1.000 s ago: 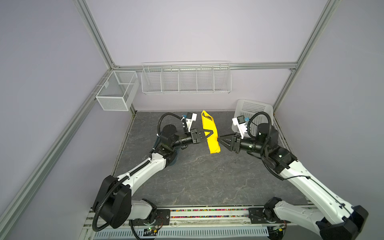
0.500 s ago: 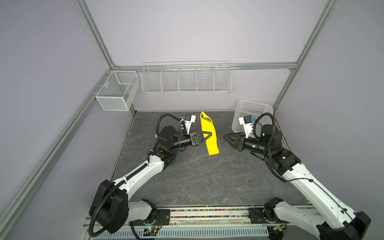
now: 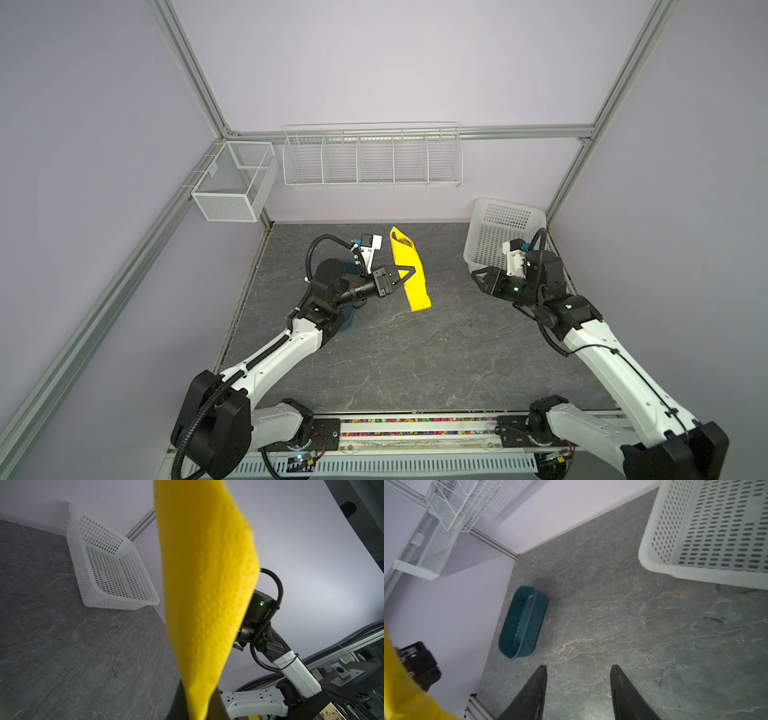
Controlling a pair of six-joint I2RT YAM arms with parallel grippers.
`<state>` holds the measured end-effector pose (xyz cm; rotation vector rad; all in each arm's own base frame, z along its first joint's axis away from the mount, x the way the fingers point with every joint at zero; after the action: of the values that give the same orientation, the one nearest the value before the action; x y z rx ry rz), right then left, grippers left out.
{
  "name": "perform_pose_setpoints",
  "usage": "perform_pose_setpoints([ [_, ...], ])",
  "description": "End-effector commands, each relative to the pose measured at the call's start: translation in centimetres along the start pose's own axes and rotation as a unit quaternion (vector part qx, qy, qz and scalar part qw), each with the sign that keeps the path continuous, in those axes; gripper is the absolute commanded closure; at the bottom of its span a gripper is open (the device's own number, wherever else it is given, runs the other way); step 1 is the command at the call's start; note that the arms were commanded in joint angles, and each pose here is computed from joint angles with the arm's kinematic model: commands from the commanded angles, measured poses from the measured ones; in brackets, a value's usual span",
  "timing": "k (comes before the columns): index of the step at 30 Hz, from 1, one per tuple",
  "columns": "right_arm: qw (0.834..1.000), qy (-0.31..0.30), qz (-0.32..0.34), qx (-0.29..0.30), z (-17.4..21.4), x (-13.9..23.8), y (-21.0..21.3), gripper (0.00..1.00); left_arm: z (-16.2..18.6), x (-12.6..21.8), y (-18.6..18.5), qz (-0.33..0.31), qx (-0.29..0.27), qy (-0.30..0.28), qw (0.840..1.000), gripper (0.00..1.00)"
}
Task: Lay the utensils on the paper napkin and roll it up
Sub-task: 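Open the right gripper and pull it back from the bundle, then reach the right gripper to the white basket's rim and grasp it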
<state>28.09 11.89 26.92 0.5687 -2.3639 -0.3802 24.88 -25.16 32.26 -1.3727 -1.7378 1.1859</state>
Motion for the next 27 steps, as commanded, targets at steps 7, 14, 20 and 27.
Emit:
perform_pose_setpoints([
  [7,0.998,0.021,0.052,-0.035,-1.3,-0.6,-4.1,0.39,-0.2,0.3,-0.8,0.012,-0.009,-0.004,1.000,1.00],
  [14,0.997,0.059,0.038,0.008,-2.4,-2.2,-4.7,0.26,-0.3,0.3,-1.0,0.020,-0.003,-0.007,1.000,1.00],
  [20,0.984,0.121,0.119,0.059,-3.4,-4.1,-7.4,0.15,-0.8,-0.2,-1.5,0.047,0.015,-0.008,0.999,1.00],
  [27,0.980,0.140,0.128,0.064,-5.6,-7.5,-9.5,0.13,-0.7,0.1,-1.8,0.046,0.018,-0.009,0.999,1.00],
])
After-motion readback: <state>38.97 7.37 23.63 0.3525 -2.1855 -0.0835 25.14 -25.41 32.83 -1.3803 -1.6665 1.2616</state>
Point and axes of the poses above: each gripper's point midway between its finger pads, its own x axis back along the fingers, its own y axis along the line the jaws close on, z = x × y, the point moved 5 cm from there along x, back along the fingers, and after that the axes turned 15 degrees about x, right-handed, at the moved point
